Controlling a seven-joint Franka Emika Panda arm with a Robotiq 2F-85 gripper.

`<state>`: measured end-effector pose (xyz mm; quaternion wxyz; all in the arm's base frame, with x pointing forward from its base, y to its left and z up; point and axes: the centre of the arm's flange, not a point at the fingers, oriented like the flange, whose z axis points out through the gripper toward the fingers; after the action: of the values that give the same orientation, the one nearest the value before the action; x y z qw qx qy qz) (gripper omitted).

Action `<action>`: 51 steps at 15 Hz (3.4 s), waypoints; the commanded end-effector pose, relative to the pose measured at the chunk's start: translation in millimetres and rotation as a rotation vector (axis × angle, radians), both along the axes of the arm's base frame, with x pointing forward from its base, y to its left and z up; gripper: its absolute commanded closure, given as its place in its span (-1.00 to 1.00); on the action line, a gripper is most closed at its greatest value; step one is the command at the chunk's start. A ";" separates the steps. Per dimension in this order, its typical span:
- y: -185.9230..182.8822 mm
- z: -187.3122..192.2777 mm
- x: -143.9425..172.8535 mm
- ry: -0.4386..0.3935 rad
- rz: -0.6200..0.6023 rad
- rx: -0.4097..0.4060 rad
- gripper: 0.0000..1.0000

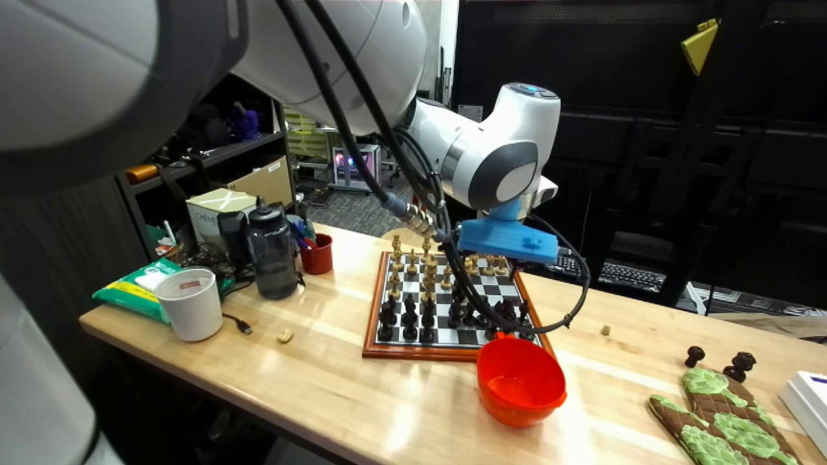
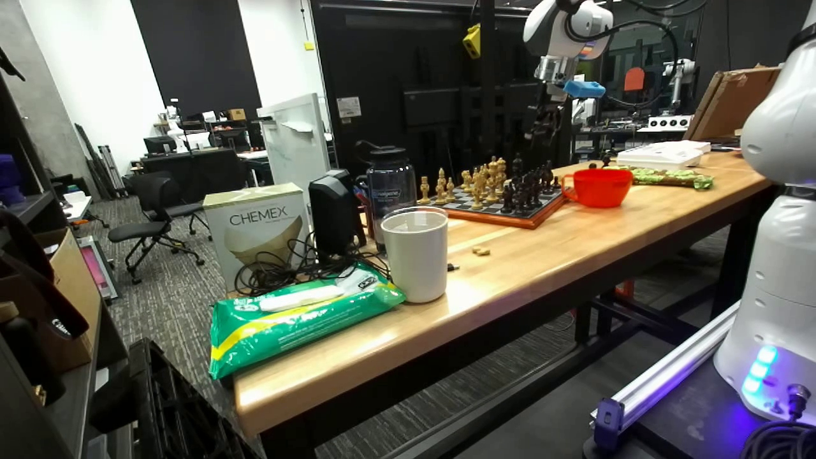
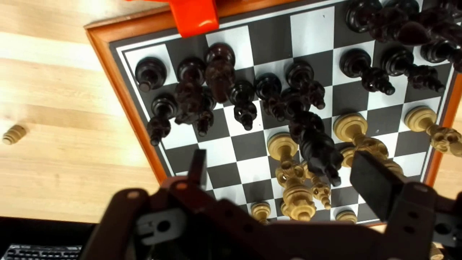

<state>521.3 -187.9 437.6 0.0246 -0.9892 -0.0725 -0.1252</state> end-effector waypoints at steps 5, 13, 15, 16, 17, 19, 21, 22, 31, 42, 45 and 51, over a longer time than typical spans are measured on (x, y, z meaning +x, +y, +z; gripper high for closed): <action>-9.0 4.7 -27.1 -0.030 -0.063 0.010 -1.00; -24.0 -8.3 -39.6 -0.008 -0.126 0.016 -1.00; -26.9 -12.3 -42.8 -0.001 -0.141 0.018 -1.00; -27.9 -14.5 -44.4 0.001 -0.147 0.021 -1.00; -28.7 -16.8 -45.6 0.003 -0.150 0.024 -1.00; -29.3 -22.0 -47.2 0.009 -0.153 0.028 -1.00; -29.0 -27.2 -48.0 0.019 -0.156 0.034 -1.00; -28.5 -30.1 -48.2 0.024 -0.156 0.036 -1.00; -30.5 -49.2 -45.0 0.026 -0.149 0.036 -1.00; -38.9 -66.4 -21.9 0.013 -0.186 0.049 -1.00; -41.6 -66.0 -15.9 0.009 -0.190 0.040 -1.00; -47.1 -63.1 -6.8 0.004 -0.194 0.031 -0.97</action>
<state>508.5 -228.9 372.4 0.0259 -0.9923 0.0211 -0.1195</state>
